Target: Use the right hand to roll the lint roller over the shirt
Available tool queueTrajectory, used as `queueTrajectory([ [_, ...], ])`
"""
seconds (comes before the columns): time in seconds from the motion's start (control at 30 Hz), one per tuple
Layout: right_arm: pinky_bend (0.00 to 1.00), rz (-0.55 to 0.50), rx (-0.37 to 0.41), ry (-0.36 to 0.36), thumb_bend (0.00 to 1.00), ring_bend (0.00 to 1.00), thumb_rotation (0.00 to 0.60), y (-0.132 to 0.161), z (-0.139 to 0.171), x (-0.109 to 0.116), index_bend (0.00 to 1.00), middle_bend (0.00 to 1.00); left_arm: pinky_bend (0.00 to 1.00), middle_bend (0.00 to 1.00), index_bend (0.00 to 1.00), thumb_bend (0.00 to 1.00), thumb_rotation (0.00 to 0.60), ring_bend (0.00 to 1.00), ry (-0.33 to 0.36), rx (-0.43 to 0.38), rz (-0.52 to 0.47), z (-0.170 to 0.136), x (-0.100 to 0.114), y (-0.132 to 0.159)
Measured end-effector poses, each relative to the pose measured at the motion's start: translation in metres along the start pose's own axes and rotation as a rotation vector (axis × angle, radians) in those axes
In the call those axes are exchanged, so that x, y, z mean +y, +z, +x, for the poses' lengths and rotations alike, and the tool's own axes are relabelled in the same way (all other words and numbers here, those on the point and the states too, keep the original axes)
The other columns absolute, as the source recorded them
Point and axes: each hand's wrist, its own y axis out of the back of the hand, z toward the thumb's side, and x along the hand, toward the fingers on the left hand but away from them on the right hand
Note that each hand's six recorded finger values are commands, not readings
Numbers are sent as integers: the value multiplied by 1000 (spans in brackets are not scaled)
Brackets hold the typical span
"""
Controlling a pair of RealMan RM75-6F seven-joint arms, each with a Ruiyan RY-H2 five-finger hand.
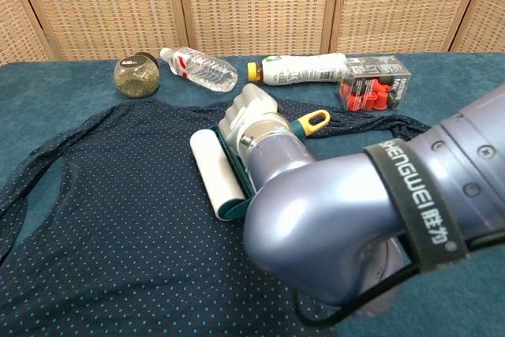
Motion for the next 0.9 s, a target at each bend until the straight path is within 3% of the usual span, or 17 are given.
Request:
queueTrajectory([
  [0.23,1000,-28,60,-37,821,1000,600,38,18,29,668,1000,0,0,0,0,600,0,-2,0,-2,1,-1,0],
  [0.43,1000,-37,63,-34,820,1000,600,48,19,31,666,1000,0,0,0,0,600,0,7,1,-6,-1,2,-1],
  [0.6,1000,-26,37,-15,820,1000,600,39,13,18,665,1000,0,0,0,0,600,0,10,5,-8,-1,3,-3],
  [0.9,1000,1,-78,28,818,1000,600,-18,-5,-20,662,1000,0,0,0,0,600,0,6,-5,3,-2,0,1],
])
